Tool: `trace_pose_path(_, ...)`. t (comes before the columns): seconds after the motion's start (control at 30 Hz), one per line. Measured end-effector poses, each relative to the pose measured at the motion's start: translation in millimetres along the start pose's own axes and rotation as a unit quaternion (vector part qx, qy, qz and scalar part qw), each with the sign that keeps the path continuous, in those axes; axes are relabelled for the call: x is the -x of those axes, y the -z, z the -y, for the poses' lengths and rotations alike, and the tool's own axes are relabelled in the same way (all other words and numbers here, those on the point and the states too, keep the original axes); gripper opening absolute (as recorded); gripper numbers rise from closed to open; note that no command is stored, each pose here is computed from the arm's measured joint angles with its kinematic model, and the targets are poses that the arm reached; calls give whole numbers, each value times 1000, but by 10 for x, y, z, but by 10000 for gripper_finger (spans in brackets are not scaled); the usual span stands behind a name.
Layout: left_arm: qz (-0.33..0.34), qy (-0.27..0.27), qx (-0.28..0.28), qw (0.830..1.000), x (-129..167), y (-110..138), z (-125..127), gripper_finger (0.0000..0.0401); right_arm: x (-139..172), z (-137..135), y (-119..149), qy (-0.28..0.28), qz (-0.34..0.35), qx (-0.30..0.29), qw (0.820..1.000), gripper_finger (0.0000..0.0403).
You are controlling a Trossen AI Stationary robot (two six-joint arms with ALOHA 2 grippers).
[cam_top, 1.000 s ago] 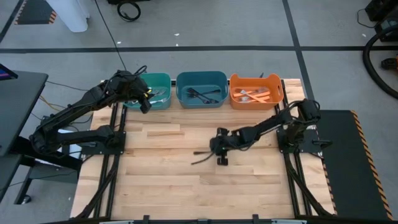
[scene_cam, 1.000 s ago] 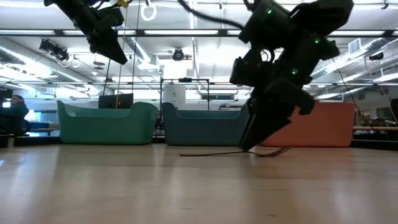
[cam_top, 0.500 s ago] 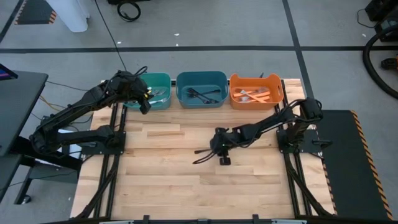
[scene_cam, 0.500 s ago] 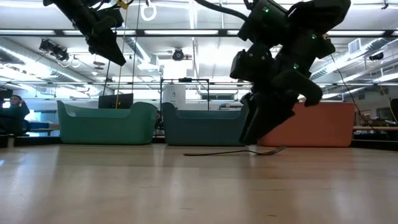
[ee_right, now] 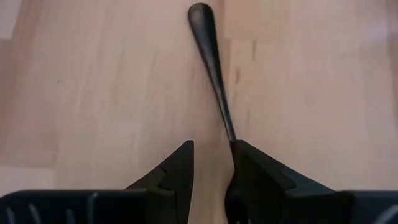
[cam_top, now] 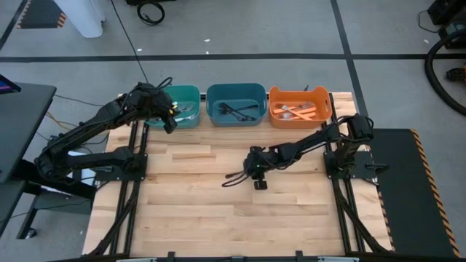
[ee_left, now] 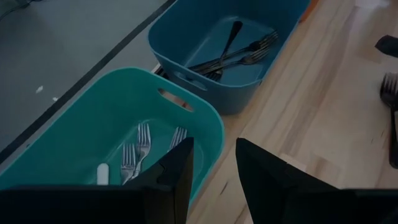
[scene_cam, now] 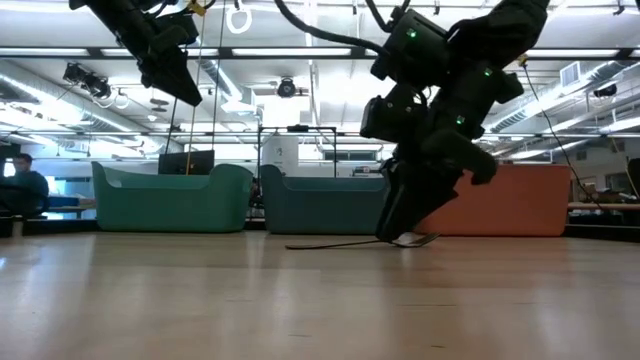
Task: Sort silverware by color (type)
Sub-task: Put the black fork into the blue bin
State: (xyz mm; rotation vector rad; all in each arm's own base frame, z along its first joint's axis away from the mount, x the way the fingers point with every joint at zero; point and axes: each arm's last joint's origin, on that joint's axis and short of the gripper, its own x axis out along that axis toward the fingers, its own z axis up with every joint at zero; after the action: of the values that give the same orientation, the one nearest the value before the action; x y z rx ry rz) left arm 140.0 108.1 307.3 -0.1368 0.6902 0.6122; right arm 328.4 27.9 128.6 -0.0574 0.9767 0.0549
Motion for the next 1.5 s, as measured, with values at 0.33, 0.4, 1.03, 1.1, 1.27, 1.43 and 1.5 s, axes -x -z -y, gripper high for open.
trace_pose_path(0.33, -2, 0, 0, 1000, 0, 3, 1, 130, 7, 85, -21, 10, -3, 6, 1000, 125)
trace_pose_path(0.4, -2, 0, 0, 1000, 0, 3, 0, 130, -1, 116, -10, 12, -7, 8, 1000, 125)
trace_pose_path(1.03, -2, 0, -1, 1000, 0, 4, 0, 130, -110, 195, 70, 6, -40, -53, 998, 54)
trace_pose_path(1.1, -2, 0, -1, 1000, 0, 4, 0, 130, -93, 194, 69, 7, -42, -66, 997, 28)
trace_pose_path(1.27, -2, 0, -1, 1000, 0, 4, 0, 130, -25, 191, 70, 2, -48, -119, 992, 13)
trace_pose_path(1.43, -2, 0, 4, 1000, 0, 5, 0, 130, 160, 178, 39, -22, -42, -158, 986, 6)
trace_pose_path(1.5, -2, 0, 14, 1000, 0, 5, 0, 130, 317, 183, -35, -25, -17, -169, 985, 6)
